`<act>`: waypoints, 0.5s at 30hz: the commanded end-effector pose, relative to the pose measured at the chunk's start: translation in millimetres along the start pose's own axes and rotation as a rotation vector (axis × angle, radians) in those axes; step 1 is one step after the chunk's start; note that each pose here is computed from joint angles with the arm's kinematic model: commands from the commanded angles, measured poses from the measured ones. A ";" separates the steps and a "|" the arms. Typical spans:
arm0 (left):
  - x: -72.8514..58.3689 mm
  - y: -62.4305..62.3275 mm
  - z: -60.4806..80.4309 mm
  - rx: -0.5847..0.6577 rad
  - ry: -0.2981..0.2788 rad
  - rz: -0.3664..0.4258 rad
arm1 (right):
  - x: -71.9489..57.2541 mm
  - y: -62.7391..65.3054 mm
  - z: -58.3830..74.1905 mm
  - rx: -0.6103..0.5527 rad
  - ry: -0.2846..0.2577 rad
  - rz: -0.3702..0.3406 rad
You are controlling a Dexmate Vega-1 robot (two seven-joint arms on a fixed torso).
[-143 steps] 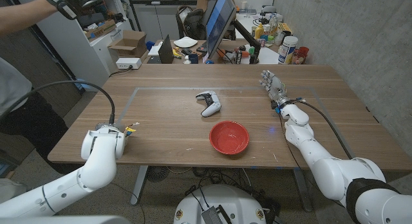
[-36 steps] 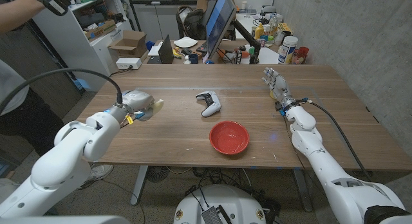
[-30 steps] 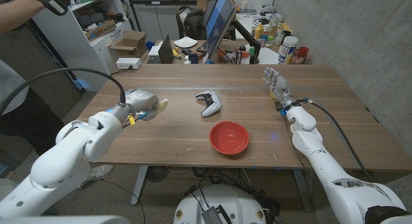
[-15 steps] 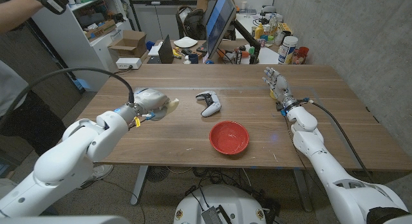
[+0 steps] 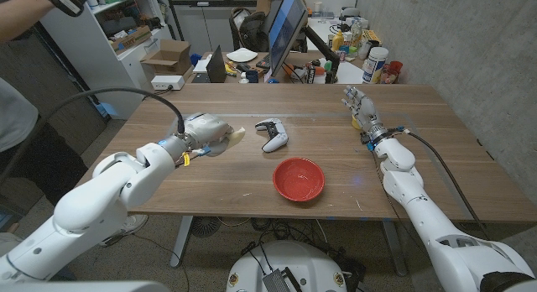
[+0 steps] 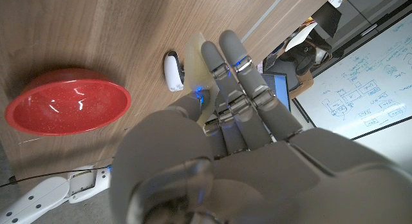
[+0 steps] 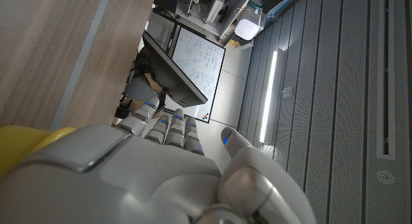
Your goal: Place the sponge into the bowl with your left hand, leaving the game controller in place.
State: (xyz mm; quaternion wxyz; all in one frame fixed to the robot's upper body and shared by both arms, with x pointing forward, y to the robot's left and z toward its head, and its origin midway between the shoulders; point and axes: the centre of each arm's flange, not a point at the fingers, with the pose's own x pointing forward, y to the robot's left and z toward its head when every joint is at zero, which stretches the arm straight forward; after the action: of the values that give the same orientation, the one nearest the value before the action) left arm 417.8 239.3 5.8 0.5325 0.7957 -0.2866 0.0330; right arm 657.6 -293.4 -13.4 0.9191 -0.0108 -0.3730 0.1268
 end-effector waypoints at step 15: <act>36.9 11.2 36.2 0.026 -0.199 0.038 | -1.9 3.3 8.2 -0.012 -0.026 0.025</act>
State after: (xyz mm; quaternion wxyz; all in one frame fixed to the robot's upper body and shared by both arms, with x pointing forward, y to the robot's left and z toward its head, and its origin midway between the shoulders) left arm 427.5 210.4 11.5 0.5091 0.7950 -0.3298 -0.0036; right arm 651.4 -291.1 -9.8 0.9137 -0.0184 -0.3828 0.1351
